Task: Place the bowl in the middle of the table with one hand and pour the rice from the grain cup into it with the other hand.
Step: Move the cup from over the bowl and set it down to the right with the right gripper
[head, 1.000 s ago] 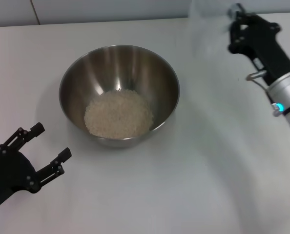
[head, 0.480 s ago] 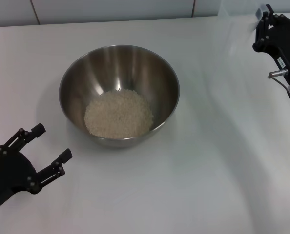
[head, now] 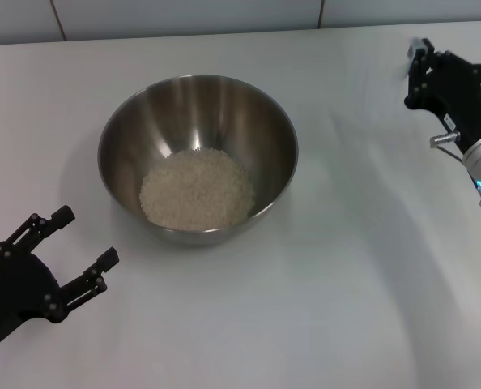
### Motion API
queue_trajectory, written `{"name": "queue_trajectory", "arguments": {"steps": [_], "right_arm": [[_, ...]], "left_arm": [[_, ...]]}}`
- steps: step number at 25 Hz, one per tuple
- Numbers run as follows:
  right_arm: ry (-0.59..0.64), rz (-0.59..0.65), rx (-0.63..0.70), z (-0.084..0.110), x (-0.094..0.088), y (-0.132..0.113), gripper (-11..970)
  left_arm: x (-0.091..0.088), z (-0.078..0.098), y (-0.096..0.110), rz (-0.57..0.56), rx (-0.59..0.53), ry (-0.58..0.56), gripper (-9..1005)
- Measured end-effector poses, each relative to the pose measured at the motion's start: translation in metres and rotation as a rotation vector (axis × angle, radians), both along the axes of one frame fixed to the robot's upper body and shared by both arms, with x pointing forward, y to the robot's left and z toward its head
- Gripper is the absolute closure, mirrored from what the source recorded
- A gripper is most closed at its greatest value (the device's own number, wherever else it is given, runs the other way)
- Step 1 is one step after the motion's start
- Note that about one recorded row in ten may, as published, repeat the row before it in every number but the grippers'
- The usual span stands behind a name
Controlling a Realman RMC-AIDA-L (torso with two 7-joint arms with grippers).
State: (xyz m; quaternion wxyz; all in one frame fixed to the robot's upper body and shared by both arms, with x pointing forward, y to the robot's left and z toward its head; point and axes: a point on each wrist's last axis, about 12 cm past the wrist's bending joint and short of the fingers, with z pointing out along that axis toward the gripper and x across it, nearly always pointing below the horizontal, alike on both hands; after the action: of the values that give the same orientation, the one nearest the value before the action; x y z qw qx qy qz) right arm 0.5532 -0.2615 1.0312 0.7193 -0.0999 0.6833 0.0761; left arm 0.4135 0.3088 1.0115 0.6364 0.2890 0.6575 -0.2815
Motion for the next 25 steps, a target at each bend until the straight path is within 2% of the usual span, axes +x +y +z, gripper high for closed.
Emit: {"name": "queue_trajectory", "arguments": {"steps": [8,25], "right_arm": [[0.122,-0.009,-0.042,-0.015,0.000,-0.001,924],[0.161,0.008,-0.060,-0.020,-0.001,0.002,924]], "left_arm": [[0.000,0.000,0.000,-0.003,-0.001,-0.002,148],[-0.002,0.001,0.000,-0.005,-0.011,-0.008,148]]}}
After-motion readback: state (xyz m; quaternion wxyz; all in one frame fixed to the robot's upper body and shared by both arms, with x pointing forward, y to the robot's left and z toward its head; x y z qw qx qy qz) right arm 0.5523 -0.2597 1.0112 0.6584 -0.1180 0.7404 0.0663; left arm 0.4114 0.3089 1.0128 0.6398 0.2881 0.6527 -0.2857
